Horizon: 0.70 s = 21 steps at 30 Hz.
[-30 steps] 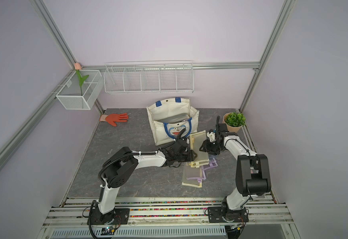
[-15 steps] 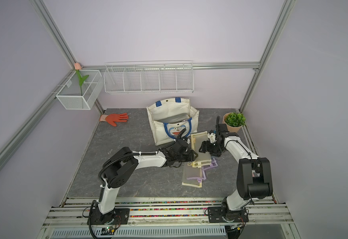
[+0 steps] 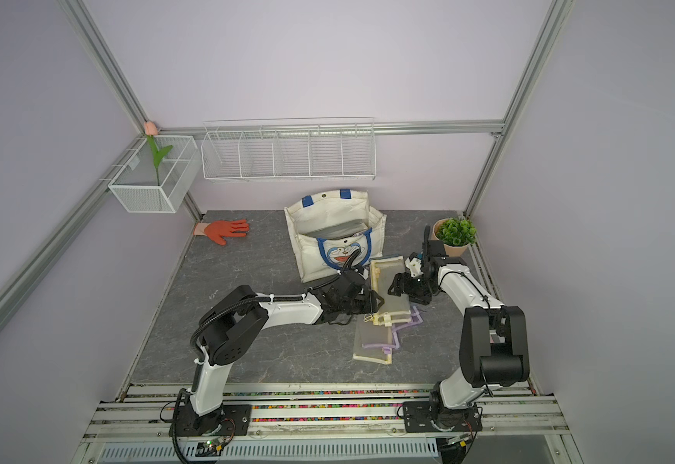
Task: Put the pencil pouch into the canvas bag
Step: Pick up the pencil pouch.
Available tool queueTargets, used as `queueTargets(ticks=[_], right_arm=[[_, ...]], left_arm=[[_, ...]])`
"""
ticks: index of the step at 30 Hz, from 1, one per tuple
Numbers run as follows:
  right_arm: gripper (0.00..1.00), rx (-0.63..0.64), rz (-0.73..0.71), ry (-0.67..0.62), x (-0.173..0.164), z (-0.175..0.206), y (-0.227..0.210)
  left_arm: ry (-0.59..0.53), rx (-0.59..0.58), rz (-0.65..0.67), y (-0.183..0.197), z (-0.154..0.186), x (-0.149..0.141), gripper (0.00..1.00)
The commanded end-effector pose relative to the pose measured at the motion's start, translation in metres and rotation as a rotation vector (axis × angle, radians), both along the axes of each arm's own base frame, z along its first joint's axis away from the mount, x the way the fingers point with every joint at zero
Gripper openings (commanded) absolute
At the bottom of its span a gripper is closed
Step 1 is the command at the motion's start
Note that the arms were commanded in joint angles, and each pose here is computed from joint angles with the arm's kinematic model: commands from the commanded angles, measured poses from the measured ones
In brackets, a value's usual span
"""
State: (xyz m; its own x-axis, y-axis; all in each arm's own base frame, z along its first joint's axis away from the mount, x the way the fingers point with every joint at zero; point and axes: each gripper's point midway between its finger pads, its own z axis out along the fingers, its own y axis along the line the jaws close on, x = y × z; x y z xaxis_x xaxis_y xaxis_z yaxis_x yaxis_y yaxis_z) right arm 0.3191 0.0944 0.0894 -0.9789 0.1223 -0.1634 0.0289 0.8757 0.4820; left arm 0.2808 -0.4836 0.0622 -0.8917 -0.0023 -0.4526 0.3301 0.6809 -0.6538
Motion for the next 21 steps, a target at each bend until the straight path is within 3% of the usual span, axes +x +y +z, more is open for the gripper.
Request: queueTargets(ticks=[1,6,13,17,21], right_arm=[[0.74,0.046,0.025,0.035,-0.008,-0.007,0.010],[0.65,0.082,0.047,0.042,-0.010,-0.009,0.022],[0.27,0.082,0.063,0.046,-0.013,-0.011,0.029],[0.11,0.100,0.083,-0.028,-0.018,0.013,0.031],[0.07,0.183,0.129,-0.154,-0.032,0.056,0.048]], left_arm=[[0.008,-0.004,-0.008,-0.004,-0.008,-0.003,0.47],[0.001,-0.024,-0.019,-0.007,-0.003,-0.004,0.47],[-0.038,-0.050,-0.020,-0.003,0.015,-0.004,0.46],[-0.087,-0.073,-0.017,0.014,0.046,-0.010,0.51],[-0.117,-0.123,-0.035,0.039,0.087,-0.024,0.62]])
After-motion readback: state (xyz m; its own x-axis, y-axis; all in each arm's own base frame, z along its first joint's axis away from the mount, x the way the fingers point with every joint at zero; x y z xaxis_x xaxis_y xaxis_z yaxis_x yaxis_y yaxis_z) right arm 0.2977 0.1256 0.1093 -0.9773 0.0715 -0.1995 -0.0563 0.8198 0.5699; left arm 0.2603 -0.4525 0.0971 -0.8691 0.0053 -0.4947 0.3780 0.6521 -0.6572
